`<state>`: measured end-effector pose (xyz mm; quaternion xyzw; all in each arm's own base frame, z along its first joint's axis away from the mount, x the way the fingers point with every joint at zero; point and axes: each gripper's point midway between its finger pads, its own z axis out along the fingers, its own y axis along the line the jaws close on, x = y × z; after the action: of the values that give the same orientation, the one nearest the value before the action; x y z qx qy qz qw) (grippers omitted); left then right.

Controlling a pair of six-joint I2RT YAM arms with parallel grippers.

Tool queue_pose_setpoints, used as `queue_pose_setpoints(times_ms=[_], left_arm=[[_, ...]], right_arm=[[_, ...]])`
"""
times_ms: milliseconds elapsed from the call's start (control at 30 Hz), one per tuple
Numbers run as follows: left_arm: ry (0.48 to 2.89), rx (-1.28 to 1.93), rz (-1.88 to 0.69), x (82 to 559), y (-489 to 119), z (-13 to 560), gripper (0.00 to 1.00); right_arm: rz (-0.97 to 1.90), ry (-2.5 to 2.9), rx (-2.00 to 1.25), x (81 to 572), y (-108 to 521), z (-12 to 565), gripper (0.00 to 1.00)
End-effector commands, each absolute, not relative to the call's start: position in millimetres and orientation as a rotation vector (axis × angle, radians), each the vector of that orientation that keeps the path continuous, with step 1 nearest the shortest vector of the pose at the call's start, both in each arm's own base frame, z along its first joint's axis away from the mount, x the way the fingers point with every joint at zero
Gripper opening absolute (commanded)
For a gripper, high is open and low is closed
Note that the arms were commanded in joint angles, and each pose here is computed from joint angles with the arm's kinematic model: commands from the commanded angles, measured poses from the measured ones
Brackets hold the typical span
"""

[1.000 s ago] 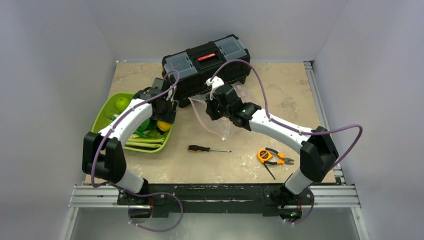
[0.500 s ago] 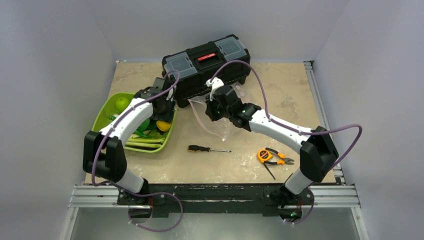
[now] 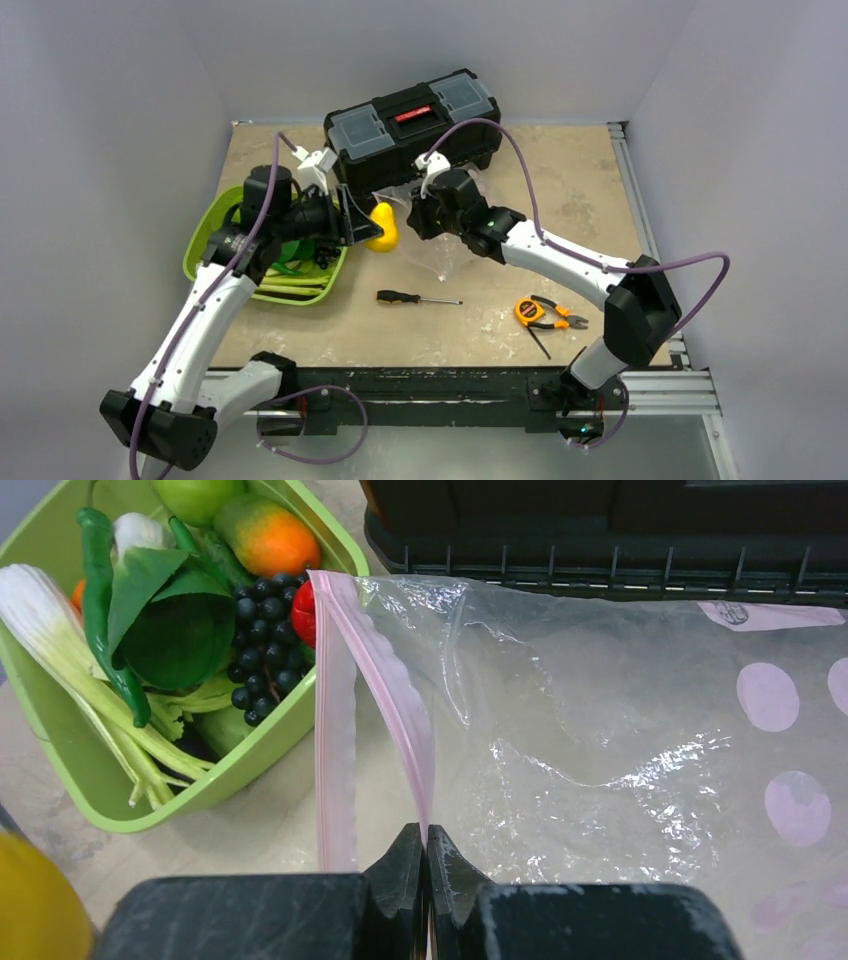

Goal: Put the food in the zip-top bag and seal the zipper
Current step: Place the fake fruit in the zipper food storage bag.

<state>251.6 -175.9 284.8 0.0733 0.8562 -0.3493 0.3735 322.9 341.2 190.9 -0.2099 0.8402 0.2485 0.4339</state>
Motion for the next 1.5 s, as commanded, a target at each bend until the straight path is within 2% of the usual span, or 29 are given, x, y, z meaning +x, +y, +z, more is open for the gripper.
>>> queue_pose_setpoints(times_ms=[0, 300, 567, 800, 1000, 1067, 1167, 1233, 1467], left_arm=[[2.189, 0.054, -1.490, 226.1, -229.4, 283.2, 0.24], [2.163, -0.193, -1.472, 255.8, -236.3, 238.1, 0.21], [2.231, -0.400, -1.242, 267.6, -212.5, 200.5, 0.18], [2.297, -0.430, -1.198, 272.3, -212.2, 187.9, 0.18], [2.282, -0.385, -1.245, 275.7, -224.1, 202.2, 0.22], [2.275, -0.347, -1.265, 273.6, -231.6, 208.7, 0.32], [2.271, -0.265, -1.228, 267.3, -234.1, 217.1, 0.68], [2.273, -0.225, -1.184, 261.8, -228.4, 221.9, 0.80], [2.295, -0.078, -1.011, 224.0, -196.3, 232.6, 0.98]], right_arm=[[0.716, 1.979, -0.472, 322.4, 345.1, 230.4, 0.00], [0.824, 1.953, -0.459, 311.4, 349.7, 241.4, 0.00], [0.939, 1.902, -0.454, 299.4, 353.0, 257.8, 0.00], [1.002, 1.801, -0.489, 290.6, 355.0, 275.9, 0.00], [1.052, 1.826, -0.536, 285.1, 364.6, 268.9, 0.00], [1.061, 1.834, -0.527, 284.7, 365.3, 267.6, 0.00], [1.056, 1.836, -0.515, 285.6, 364.3, 268.2, 0.00], [1.045, 1.837, -0.492, 288.1, 361.1, 268.7, 0.00], [1.014, 1.842, -0.448, 294.3, 350.1, 266.7, 0.00]])
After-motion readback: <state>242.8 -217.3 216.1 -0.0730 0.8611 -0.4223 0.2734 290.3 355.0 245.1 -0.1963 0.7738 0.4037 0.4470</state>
